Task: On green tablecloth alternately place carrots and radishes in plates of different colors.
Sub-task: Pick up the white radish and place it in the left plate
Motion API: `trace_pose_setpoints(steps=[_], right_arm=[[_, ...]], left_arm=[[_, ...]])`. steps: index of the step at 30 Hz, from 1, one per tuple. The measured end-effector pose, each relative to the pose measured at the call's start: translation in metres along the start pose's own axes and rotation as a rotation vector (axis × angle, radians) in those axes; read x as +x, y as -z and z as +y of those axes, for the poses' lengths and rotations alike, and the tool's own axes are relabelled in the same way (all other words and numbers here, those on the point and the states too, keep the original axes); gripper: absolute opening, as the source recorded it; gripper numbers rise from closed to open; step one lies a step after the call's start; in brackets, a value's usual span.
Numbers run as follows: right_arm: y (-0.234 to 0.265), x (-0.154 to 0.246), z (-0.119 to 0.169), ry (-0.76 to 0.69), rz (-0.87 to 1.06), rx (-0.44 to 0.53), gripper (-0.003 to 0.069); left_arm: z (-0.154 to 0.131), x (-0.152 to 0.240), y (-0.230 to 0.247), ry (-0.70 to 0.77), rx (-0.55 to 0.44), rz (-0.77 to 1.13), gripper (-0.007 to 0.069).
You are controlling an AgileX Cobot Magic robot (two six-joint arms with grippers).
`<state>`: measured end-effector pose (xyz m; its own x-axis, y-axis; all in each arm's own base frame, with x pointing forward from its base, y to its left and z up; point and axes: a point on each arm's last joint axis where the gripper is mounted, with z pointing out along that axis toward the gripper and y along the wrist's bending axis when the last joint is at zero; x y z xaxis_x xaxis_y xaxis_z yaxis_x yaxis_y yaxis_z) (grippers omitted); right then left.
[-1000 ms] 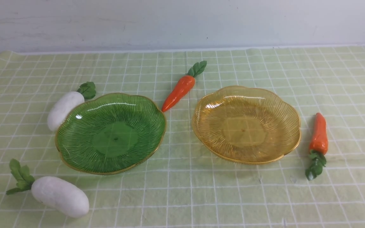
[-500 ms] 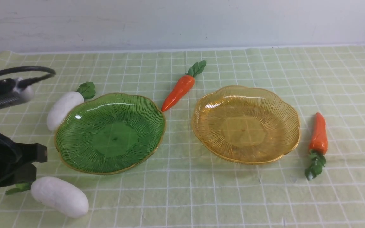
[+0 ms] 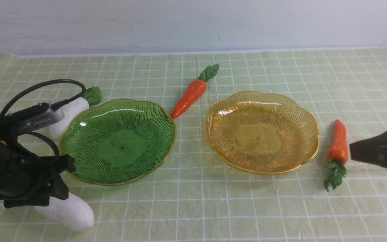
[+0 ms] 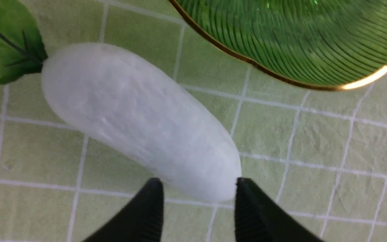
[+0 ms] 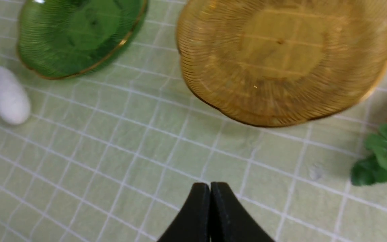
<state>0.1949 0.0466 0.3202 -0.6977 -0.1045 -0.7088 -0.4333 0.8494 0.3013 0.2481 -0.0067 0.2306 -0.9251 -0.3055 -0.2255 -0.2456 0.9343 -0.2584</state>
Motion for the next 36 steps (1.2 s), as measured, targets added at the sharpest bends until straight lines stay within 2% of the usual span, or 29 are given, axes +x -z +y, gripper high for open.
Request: trace_pose_setpoints(steps=[2,4,5,6,8,13,17,20,21,26,30,33,36], right_arm=[[0.000,-0.002,0.003,0.020,-0.020,-0.033,-0.0015],[0.000,-0.003,0.005,0.031,-0.035,-0.056,-0.0015],[0.000,-0.003,0.005,0.033,-0.035,-0.056,-0.0015],[0.000,-0.003,0.006,0.036,-0.038,-0.063,-0.0015],[0.000,-0.004,0.006,0.042,-0.039,-0.064,-0.0015],[0.000,-0.003,0.006,0.058,-0.038,-0.070,-0.0015],[0.000,-0.003,0.006,0.061,-0.037,-0.072,-0.0015],[0.000,-0.003,0.006,0.062,-0.035,-0.072,-0.0015],[0.000,-0.003,0.006,0.063,-0.034,-0.072,-0.0015],[0.000,-0.002,0.006,0.063,-0.023,-0.068,-0.0015],[0.000,0.000,0.003,-0.004,0.004,-0.041,-0.0015],[0.000,0.001,0.002,-0.064,0.017,-0.021,-0.0015],[-0.001,0.001,0.000,-0.093,0.011,-0.008,-0.0015]], left_arm=[[0.002,-0.004,-0.009,0.045,-0.021,0.006,0.0420],[0.005,-0.008,-0.017,0.100,-0.044,0.018,0.0548],[0.005,-0.008,-0.019,0.110,-0.047,0.019,0.0570],[0.007,-0.011,-0.028,0.151,-0.058,0.026,0.0651],[0.009,-0.014,-0.037,0.169,-0.066,0.031,0.0679],[0.012,-0.017,-0.056,0.185,-0.083,0.064,0.0682],[0.014,-0.017,-0.064,0.191,-0.092,0.084,0.0644],[0.015,-0.015,-0.066,0.187,-0.103,0.111,0.0545],[0.016,-0.014,-0.065,0.180,-0.112,0.125,0.0475],[0.021,-0.008,-0.057,0.105,-0.195,0.213,0.0476],[0.020,-0.017,-0.018,0.016,-0.270,0.173,0.0476],[0.007,-0.032,0.020,-0.051,-0.226,0.044,0.0476],[-0.010,-0.047,0.044,-0.131,-0.129,-0.096,0.0476]])
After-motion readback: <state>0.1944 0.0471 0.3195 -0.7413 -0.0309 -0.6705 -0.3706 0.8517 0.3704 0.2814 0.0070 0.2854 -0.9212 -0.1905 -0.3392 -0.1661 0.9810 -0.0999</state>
